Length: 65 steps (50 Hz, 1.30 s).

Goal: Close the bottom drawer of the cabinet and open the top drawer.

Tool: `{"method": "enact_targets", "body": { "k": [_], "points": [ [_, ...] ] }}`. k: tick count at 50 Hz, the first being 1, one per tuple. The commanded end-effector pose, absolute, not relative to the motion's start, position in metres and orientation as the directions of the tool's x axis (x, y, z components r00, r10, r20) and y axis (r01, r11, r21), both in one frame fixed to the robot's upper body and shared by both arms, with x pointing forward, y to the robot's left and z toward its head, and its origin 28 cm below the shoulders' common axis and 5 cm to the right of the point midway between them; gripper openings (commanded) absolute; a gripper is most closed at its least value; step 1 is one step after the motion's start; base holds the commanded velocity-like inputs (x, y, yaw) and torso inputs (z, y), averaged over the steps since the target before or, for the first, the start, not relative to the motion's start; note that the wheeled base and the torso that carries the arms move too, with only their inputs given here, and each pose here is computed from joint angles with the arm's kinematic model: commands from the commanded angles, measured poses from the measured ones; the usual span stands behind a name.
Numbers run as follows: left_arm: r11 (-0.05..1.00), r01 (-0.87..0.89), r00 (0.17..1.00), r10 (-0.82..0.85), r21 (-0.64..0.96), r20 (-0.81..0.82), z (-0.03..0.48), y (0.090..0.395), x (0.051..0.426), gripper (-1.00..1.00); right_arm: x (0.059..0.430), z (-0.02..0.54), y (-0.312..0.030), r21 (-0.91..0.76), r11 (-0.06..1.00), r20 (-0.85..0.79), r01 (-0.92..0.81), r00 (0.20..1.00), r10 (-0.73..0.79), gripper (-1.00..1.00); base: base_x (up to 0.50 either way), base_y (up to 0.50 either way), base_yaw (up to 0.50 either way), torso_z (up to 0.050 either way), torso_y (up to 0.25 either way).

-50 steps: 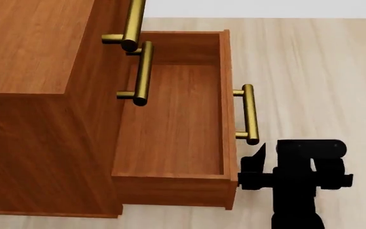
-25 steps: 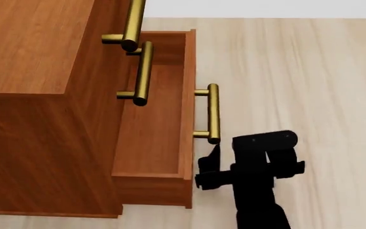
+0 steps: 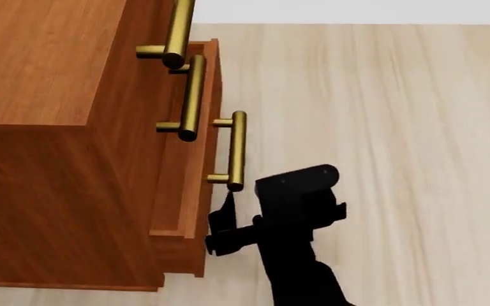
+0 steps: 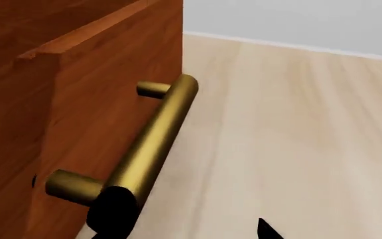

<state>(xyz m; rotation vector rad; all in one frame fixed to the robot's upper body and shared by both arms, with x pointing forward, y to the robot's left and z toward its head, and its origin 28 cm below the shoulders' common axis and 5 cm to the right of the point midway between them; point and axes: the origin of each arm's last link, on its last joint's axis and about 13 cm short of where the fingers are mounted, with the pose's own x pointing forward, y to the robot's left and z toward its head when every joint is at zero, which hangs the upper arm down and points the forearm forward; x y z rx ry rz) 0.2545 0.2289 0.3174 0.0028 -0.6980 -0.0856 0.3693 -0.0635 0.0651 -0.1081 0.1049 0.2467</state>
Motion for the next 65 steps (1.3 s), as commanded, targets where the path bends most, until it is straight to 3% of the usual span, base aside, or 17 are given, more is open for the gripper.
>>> {"method": "enact_targets", "body": {
  "k": [1,23,37,53,65],
  "points": [
    [0.996,0.078,0.762,-0.080,0.032,0.642,0.317,0.229,0.255,1.00,0.370,0.072,-0.043,-0.048,0.934,-0.091,-0.353,0.933,0.348,1.00,0.00,0.00,0.00,0.000,0.000],
    [0.997,0.077,0.759,-0.077,0.029,0.647,0.320,0.230,0.252,1.00,0.359,0.083,-0.020,0.002,0.830,-0.073,-0.558,0.828,0.556,1.00,0.00,0.00,0.00,0.000,0.000],
    [0.996,0.081,0.757,-0.080,0.028,0.649,0.320,0.230,0.253,1.00,0.350,0.086,-0.022,0.042,0.805,-0.060,-0.592,0.803,0.593,1.00,0.00,0.00,0.00,0.000,0.000],
    [0.995,0.093,0.755,-0.089,0.029,0.649,0.320,0.225,0.253,1.00,0.310,0.090,-0.063,0.071,0.890,-0.049,-0.450,0.890,0.453,1.00,0.00,0.00,0.00,0.000,0.000],
    [0.994,0.101,0.754,-0.097,0.032,0.650,0.320,0.223,0.252,1.00,0.277,0.116,-0.081,0.301,0.893,0.047,-0.333,0.941,0.335,1.00,0.00,0.00,0.00,0.000,0.001]
  ]
}}
